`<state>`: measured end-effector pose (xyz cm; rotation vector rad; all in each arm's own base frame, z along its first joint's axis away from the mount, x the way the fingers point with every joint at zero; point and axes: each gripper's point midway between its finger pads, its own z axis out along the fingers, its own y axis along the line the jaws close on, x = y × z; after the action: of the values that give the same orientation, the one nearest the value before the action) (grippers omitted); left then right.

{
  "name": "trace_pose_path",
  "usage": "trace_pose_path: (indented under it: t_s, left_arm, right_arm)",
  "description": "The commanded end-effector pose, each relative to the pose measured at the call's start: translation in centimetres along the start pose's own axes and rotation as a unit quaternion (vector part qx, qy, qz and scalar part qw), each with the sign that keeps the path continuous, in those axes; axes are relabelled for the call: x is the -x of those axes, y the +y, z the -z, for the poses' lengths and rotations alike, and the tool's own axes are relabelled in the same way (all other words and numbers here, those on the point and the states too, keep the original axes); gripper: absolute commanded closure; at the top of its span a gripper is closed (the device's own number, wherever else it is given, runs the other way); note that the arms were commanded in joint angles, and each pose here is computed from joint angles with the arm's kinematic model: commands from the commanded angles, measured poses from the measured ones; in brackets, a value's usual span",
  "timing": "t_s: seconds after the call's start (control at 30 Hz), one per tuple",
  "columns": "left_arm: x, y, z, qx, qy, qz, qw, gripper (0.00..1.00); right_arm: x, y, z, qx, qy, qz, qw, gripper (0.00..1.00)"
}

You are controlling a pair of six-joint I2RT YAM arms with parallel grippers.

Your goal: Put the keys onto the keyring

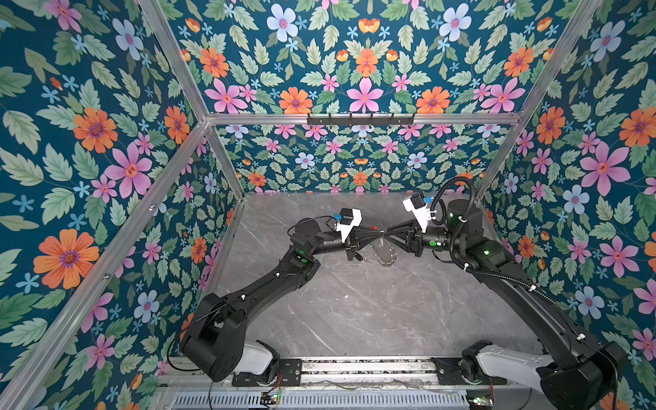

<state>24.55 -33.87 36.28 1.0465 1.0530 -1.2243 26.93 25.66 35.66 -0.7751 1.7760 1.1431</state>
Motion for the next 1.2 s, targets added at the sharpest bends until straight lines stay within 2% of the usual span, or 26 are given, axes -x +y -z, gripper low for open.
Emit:
trace_pose_path:
  t_s: [0.0,0.17,0.3,0.43,0.47,0.63,0.83,0.97,1.17]
  left_arm:
    - [4.3,-0.8,0.4,-0.008,-0.086,-0.026,0.996,1.00]
    - [5.6,-1.1,0.8,-0.010,-0.126,-0.027,0.992,1.00]
    - [6.0,-0.8,0.9,-0.005,-0.147,-0.022,0.989,1.00]
    - [6.1,-0.6,0.9,-0.010,-0.161,-0.013,0.987,1.00]
    - [6.2,-0.6,0.9,-0.011,-0.162,-0.012,0.987,1.00]
    - [6.2,-0.7,0.9,-0.014,-0.162,-0.009,0.987,1.00]
    - [6.5,-0.7,0.9,-0.015,-0.167,-0.012,0.986,1.00]
    - [6.4,-0.7,1.0,-0.015,-0.165,-0.011,0.986,1.00]
    - [6.2,-0.8,1.2,-0.013,-0.160,-0.012,0.987,1.00]
  right_arm:
    - [1.5,1.7,0.0,0.048,-0.027,0.005,0.998,0.68]
    - [1.6,2.0,-0.2,0.069,-0.031,-0.007,0.997,0.70]
    - [1.7,2.4,-0.4,0.087,-0.042,-0.017,0.995,0.66]
    - [1.7,2.7,-0.8,0.095,-0.040,-0.018,0.995,0.66]
    - [1.7,2.7,-0.8,0.094,-0.040,-0.017,0.995,0.68]
    - [1.6,2.3,-0.8,0.080,-0.039,-0.013,0.996,0.87]
    - [1.2,1.9,-0.9,0.072,-0.035,-0.016,0.997,0.95]
    - [0.8,1.4,-0.5,0.044,-0.029,-0.005,0.999,1.00]
    - [0.2,0.7,0.6,-0.009,-0.017,0.025,0.999,1.00]
